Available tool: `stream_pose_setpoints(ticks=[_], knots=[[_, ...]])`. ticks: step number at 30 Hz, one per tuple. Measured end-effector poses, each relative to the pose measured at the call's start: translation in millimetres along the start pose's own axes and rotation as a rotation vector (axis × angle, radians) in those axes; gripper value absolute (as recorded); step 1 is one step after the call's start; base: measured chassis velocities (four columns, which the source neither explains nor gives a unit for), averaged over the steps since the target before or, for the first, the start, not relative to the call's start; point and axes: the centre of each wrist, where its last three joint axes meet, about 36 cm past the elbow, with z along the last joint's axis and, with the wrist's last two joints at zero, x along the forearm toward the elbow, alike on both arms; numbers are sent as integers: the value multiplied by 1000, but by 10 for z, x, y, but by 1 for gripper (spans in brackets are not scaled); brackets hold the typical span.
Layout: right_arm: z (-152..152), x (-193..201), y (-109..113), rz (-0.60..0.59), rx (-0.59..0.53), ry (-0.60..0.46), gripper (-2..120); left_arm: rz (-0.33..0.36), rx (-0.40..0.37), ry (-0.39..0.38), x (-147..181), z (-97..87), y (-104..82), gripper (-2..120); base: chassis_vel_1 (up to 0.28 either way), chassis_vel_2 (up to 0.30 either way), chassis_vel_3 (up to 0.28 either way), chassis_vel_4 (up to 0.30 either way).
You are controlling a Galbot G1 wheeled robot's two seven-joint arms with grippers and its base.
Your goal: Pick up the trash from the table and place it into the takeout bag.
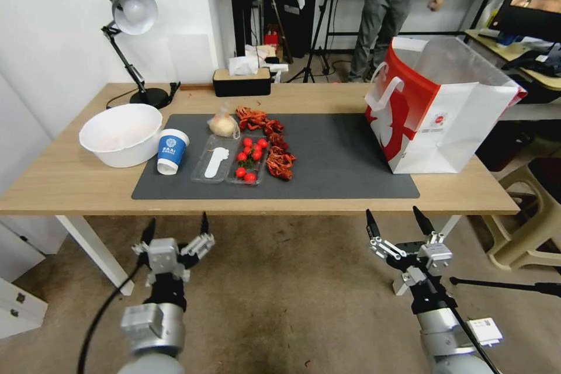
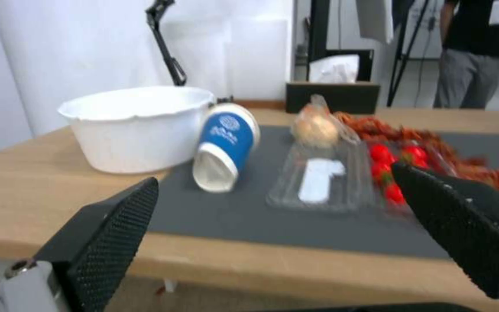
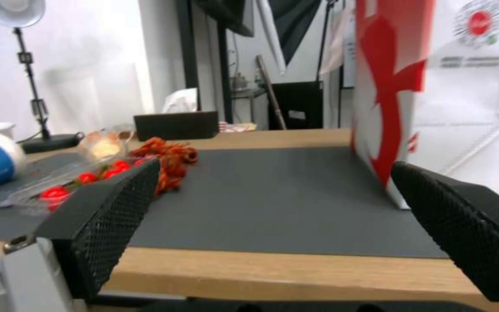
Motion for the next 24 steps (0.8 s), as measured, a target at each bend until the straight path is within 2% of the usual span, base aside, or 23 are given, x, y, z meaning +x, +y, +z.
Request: stream_pose_setpoints(ticks=[2, 3, 6, 7, 10, 11, 14, 19, 23, 24], knots=[[7, -21, 22, -14, -2, 3, 100, -2, 20, -26, -211, -79, 107, 100, 0, 0, 0, 0], [7, -21, 22, -14, -2, 3, 100, -2, 20, -26, -211, -79, 107, 100, 0, 0, 0, 0], [-19, 6, 28, -15, 7, 6, 100, 42, -1, -19, -615, -170, 278, 100, 0, 0, 0, 0], [-19, 6, 28, -15, 7, 6, 100, 42, -1, -19, -615, -170, 278, 100, 0, 0, 0, 0], [-44, -27, 41, -39, 10, 9, 100, 64, -38, 22, -950, -229, 498, 100, 0, 0, 0, 0], [-44, -27, 41, -39, 10, 9, 100, 64, -38, 22, -950, -229, 498, 100, 0, 0, 0, 0], [-54, -38, 49, -62, 13, 14, 100, 75, -59, 96, -1268, -278, 637, 100, 0, 0, 0, 0], [-67, -34, 61, -60, 13, 14, 100, 93, -67, 148, -1543, -310, 715, 100, 0, 0, 0, 0], [-81, -38, 53, -54, 19, 14, 100, 140, -36, 201, -1890, -537, 770, 100, 0, 0, 0, 0], [-81, -38, 53, -54, 19, 14, 100, 140, -36, 201, -1890, -537, 770, 100, 0, 0, 0, 0]])
